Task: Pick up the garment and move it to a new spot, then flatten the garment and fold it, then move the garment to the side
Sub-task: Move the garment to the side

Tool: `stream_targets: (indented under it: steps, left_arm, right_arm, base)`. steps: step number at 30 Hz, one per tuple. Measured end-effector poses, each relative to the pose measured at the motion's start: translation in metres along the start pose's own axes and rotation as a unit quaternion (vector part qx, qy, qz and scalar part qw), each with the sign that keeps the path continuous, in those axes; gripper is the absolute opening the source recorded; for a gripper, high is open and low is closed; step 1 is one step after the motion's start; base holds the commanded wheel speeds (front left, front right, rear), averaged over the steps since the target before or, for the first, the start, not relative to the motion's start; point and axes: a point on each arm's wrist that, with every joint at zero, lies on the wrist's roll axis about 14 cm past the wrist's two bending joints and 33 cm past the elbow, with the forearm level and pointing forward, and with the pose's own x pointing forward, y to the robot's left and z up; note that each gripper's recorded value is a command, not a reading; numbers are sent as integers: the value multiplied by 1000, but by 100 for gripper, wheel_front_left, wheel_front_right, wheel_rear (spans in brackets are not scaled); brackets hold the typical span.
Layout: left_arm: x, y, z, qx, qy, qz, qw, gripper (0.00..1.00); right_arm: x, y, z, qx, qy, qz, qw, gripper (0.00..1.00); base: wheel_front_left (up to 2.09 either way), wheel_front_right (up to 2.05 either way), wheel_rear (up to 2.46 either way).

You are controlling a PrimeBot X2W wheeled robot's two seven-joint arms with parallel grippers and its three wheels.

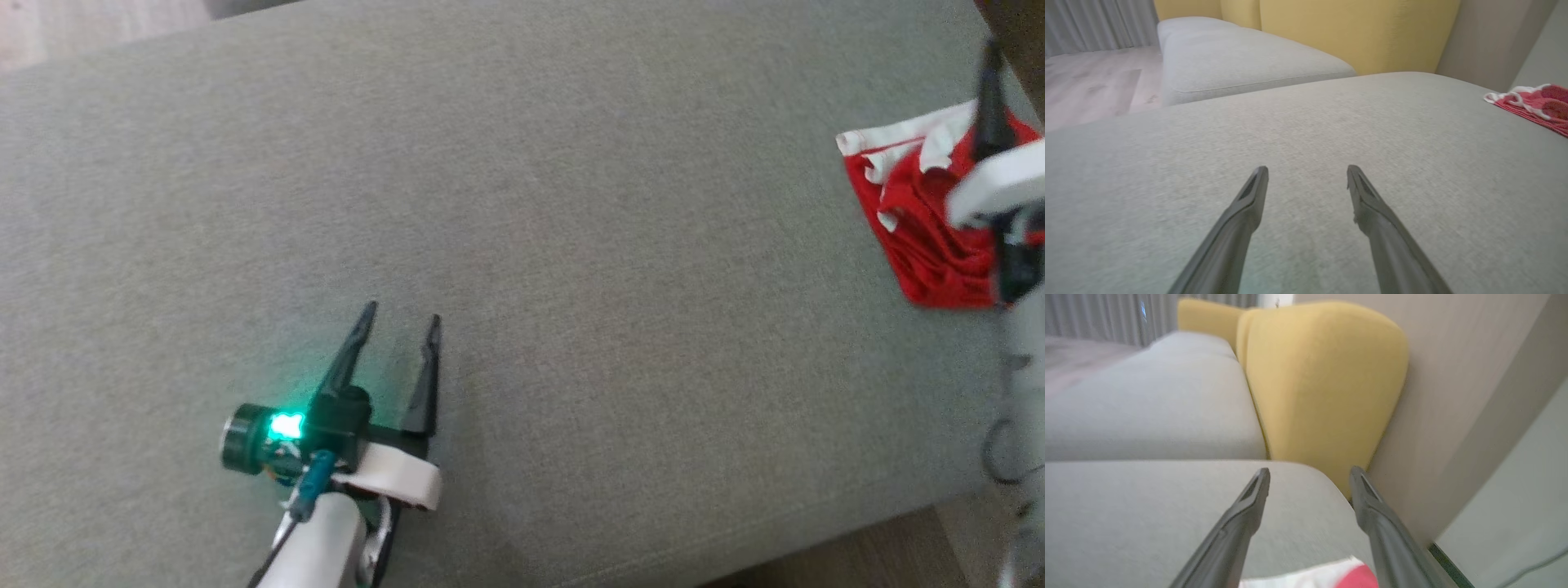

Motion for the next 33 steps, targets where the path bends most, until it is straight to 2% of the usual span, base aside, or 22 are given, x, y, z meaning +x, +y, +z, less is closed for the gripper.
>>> stream_targets:
  steps: [3, 5, 9, 15, 23, 33]
  left_arm:
    - [-5, 18, 8, 2, -10, 34, 999, 100]
    - [-11, 33, 14, 2, -18, 60, 998, 100]
    - [-33, 61, 15, 0, -20, 115, 993, 100]
    - [-76, 103, 21, 0, -27, 199, 980, 100]
    - [-116, 119, 21, -4, -31, 247, 968, 100]
    - [-137, 108, 17, -14, -32, 252, 967, 100]
  right_arm:
    - [-1, 34, 30, 37, -58, 26, 997, 100]
    - [-8, 57, 34, 62, -73, 46, 994, 100]
    - [-36, 110, 10, 103, -54, 94, 989, 100]
    - [-78, 167, -33, 126, 3, 155, 980, 100]
    - [-98, 187, -27, 151, -1, 183, 971, 100]
    - [-126, 189, -23, 164, -8, 197, 967, 100]
  base:
    - [0, 0, 0]
    - [0, 0, 0]
    - [0, 0, 0]
    - [0, 0, 0]
    - [0, 0, 0]
    - [0, 0, 0]
